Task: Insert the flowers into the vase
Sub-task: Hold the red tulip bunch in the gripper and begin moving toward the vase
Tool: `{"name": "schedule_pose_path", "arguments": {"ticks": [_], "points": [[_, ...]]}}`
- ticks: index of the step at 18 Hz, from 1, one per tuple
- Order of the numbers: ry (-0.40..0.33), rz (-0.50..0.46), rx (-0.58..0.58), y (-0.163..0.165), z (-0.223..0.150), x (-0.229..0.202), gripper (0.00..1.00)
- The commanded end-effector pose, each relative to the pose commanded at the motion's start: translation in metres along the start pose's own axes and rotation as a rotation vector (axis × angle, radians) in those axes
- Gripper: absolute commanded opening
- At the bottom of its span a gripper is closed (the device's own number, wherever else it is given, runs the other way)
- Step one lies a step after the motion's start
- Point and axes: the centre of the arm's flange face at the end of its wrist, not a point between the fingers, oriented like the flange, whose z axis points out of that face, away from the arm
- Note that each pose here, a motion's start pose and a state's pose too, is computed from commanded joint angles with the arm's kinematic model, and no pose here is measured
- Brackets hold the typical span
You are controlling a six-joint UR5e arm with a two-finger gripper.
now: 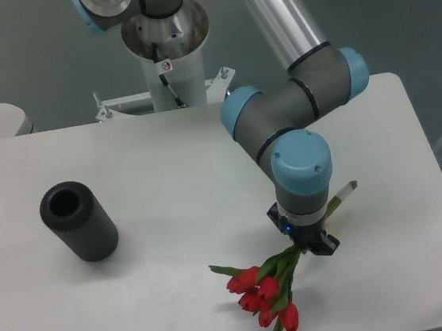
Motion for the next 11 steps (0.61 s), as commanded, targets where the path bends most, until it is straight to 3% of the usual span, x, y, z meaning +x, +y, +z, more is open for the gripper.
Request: {"name": "schedule_pose_path", "arguments": {"ticks": [9, 11], "points": [[-0.003, 0.003, 0.004, -0.016, -0.005, 0.009, 0.01], [-0.002, -0.043, 0.019, -0.027, -0.007, 0.016, 0.01]]}}
